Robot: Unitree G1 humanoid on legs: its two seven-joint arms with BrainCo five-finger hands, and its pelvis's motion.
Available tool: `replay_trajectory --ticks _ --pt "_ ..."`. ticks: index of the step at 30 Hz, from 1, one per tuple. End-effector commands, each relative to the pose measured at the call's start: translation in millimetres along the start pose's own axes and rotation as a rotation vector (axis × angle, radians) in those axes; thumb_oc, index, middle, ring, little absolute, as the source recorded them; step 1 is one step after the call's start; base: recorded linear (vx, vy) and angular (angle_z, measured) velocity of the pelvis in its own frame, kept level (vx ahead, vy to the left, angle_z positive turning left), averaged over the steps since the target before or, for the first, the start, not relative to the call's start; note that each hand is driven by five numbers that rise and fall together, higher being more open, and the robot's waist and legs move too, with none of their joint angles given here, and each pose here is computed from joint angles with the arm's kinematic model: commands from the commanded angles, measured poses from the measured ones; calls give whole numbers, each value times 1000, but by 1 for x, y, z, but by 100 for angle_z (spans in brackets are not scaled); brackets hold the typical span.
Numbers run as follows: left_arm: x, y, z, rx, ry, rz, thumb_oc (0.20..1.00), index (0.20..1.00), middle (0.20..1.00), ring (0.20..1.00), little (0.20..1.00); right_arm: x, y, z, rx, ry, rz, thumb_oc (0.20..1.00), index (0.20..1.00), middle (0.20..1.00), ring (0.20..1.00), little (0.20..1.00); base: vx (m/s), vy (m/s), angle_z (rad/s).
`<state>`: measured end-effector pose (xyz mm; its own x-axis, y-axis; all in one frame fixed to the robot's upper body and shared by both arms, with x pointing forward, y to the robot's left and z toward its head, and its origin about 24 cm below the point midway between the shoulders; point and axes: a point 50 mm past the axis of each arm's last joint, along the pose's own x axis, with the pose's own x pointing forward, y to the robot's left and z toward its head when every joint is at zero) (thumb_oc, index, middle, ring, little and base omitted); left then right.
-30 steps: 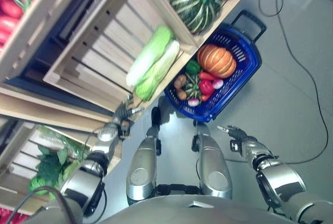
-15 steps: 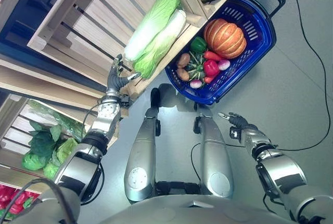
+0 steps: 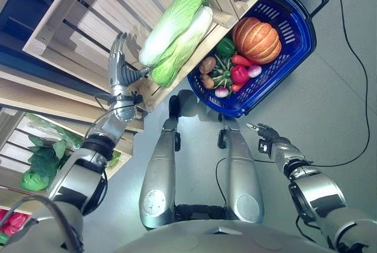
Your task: Pick up fruits and vegetables into the basket
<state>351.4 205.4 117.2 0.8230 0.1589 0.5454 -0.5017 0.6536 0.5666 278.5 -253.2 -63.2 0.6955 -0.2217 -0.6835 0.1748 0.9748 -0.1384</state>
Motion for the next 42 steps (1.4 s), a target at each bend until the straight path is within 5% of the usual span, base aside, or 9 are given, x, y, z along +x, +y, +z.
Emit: replay_trajectory --ticks 1,19,42 --pt "6 14 -4 86 -45 56 1000 1000 1000 1000 1000 -2 -5 -13 -33 31 -9 1000 1000 1000 1000 1000 0 0 0" --pt "55 16 1 203 36 -83 1000 1000 1000 1000 1000 1 3 12 -100 -9 23 1000 1000 1000 1000 1000 4 13 -4" --pt "48 16 -40 120 405 -217 1000 1000 1000 1000 1000 2 14 27 -142 -23 50 1000 1000 1000 1000 1000 5 5 -3"
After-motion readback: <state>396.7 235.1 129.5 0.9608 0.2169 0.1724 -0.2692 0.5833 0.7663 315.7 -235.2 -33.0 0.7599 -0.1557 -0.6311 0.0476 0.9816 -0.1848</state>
